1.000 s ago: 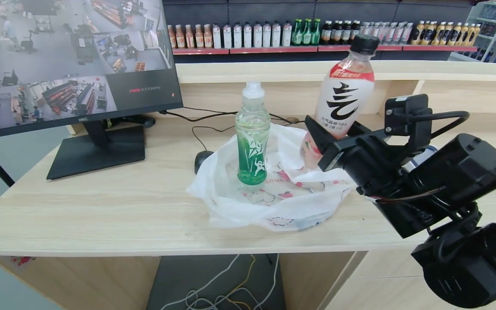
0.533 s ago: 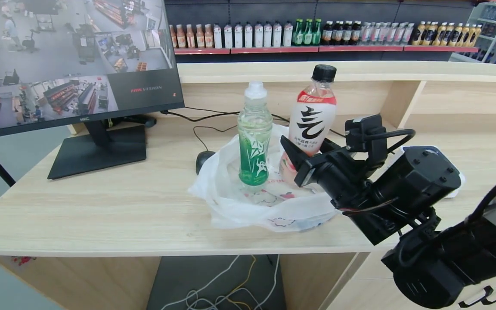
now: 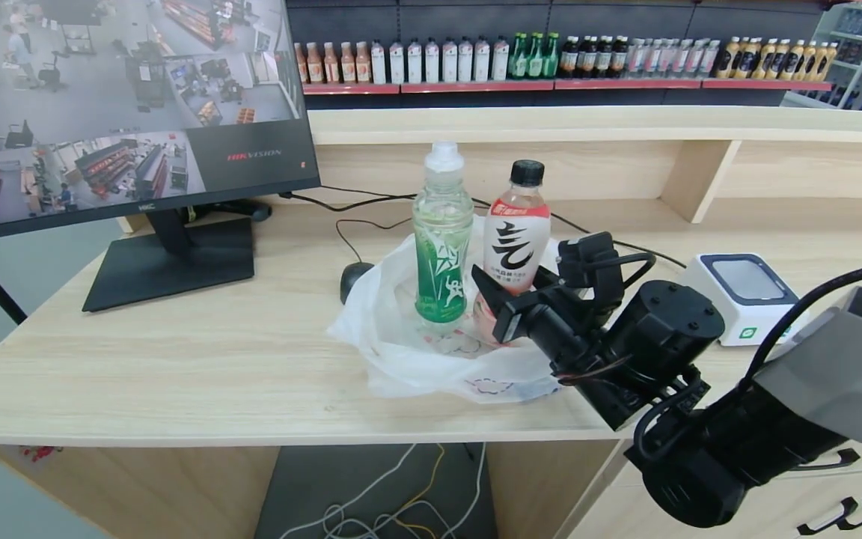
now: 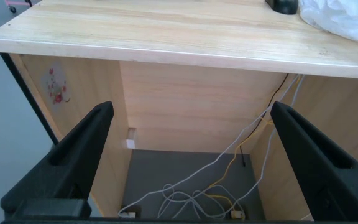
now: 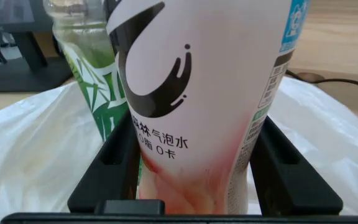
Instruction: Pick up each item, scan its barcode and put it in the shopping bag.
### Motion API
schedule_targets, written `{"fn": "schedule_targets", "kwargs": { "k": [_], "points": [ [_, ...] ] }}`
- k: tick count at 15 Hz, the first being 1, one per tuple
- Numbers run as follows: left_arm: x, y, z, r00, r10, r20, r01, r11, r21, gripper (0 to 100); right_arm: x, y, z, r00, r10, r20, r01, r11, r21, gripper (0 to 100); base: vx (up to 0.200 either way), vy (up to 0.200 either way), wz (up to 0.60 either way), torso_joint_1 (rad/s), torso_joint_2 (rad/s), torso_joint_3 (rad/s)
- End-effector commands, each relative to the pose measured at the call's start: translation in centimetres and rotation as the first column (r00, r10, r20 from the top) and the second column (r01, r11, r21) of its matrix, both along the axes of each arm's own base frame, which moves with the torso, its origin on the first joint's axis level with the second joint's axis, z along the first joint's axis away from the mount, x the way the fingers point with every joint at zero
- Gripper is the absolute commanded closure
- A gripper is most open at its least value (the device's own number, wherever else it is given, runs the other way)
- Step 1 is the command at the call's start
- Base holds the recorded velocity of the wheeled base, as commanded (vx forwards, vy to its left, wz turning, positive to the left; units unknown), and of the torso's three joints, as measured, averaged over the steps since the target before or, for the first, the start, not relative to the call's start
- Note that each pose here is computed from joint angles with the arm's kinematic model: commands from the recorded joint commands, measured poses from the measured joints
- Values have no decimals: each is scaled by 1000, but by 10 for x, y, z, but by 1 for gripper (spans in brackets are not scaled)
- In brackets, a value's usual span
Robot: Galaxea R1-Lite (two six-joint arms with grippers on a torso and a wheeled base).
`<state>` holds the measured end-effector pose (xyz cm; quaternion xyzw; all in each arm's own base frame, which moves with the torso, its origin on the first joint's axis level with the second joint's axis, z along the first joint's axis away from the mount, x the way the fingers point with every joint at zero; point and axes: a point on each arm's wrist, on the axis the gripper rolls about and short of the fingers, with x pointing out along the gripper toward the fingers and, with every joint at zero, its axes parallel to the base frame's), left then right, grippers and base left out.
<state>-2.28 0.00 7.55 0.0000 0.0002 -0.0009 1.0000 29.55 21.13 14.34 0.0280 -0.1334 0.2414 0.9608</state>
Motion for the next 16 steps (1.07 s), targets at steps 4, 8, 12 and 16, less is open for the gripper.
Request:
{"fn": "schedule_targets", "kwargs": {
  "k": [4, 8, 12, 16],
  "points": [
    [0, 0, 0, 1000, 0, 0, 0, 1000, 0, 0, 22, -5, -6, 999, -47, 8, 47, 999, 5, 100, 0, 0, 0, 0, 0, 0],
    [0, 0, 0, 1000, 0, 0, 0, 1000, 0, 0, 28, -8, -8, 998, -61, 11, 61, 998, 3, 100, 0, 0, 0, 0, 0, 0],
    [0, 0, 0, 1000, 0, 0, 0, 1000, 0, 0, 30, -8, -15, 998, -66, -3, 66, 998, -15, 100, 0, 0, 0, 0, 0, 0],
    [0, 0, 0, 1000, 0, 0, 0, 1000, 0, 0, 28, -9, -23, 997, -66, -26, 65, 997, -31, 100, 0, 0, 0, 0, 0, 0]
  ]
}}
